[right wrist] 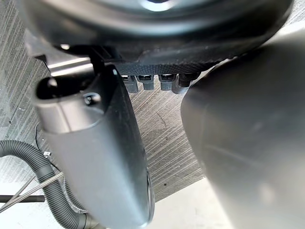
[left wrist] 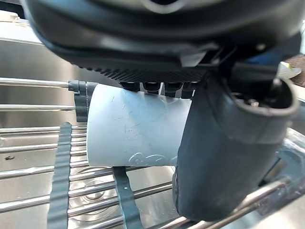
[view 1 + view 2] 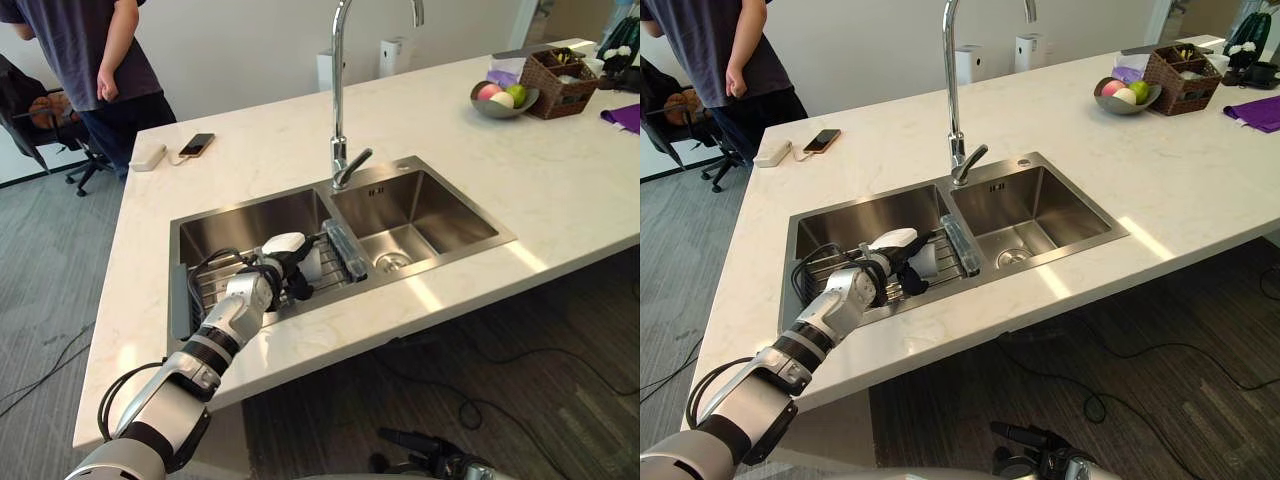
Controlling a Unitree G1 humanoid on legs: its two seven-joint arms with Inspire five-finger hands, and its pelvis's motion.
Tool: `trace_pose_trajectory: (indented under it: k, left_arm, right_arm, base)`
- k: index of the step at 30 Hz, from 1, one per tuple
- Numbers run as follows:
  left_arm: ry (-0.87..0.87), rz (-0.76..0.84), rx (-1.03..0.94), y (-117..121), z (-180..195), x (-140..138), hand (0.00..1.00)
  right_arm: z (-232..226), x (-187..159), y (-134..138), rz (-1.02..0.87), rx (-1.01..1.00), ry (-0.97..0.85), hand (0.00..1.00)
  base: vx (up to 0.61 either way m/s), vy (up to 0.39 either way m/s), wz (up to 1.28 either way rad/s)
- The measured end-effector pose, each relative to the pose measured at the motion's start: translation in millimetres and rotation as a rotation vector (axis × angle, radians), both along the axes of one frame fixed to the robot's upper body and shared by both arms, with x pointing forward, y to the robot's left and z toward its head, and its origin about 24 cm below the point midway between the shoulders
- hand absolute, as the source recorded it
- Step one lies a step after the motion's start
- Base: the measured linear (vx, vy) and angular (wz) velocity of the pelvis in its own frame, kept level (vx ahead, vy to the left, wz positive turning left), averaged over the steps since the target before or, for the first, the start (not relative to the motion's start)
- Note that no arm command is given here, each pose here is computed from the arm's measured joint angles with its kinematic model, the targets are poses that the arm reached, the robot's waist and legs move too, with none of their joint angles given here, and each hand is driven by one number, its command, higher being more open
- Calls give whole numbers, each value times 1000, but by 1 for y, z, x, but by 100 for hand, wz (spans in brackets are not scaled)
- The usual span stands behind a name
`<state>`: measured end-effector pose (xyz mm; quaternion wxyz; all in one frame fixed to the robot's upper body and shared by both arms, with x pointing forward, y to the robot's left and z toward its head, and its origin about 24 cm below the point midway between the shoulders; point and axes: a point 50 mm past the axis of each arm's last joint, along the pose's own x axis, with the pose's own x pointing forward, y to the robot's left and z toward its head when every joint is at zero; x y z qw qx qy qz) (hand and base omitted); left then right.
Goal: Walk over to the sink, pick up the cup, carry it to the dishwasher, place the cup inside the dishwasher, then close the dishwasher door
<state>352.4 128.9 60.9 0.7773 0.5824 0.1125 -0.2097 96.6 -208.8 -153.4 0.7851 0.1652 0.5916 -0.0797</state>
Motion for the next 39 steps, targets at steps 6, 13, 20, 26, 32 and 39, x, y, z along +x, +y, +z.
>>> trace_pose_trajectory:
  k: [6, 13, 20, 26, 32, 39]
  left_arm:
    - [49, 45, 18, 9, 3, 8, 0]
    - [54, 68, 73, 13, -2, 12, 0]
    - [-95, 18, 9, 11, -13, 7, 0]
    - [-293, -62, -214, -9, 2, -12, 0]
    - [-499, -78, -584, -13, 40, -37, 0]
    - [-437, 151, -1253, 26, 48, -64, 0]
  right_arm:
    - [-2, -13, -6, 23, -20, 47, 100]
    - [-2, -17, -8, 27, -24, 56, 100]
    - [-2, -17, -8, 28, -27, 43, 100]
    - [-3, -21, -10, 22, -43, 14, 100]
    - [-4, -29, -14, 19, -65, 24, 100]
    - [-6, -34, -15, 17, -61, 47, 100]
  base:
    - [-27, -13, -4]
    - [-23, -17, -5]
    - [-7, -10, 0]
    - [-14, -7, 19]
    - [-57, -11, 37]
    - [-54, -9, 24]
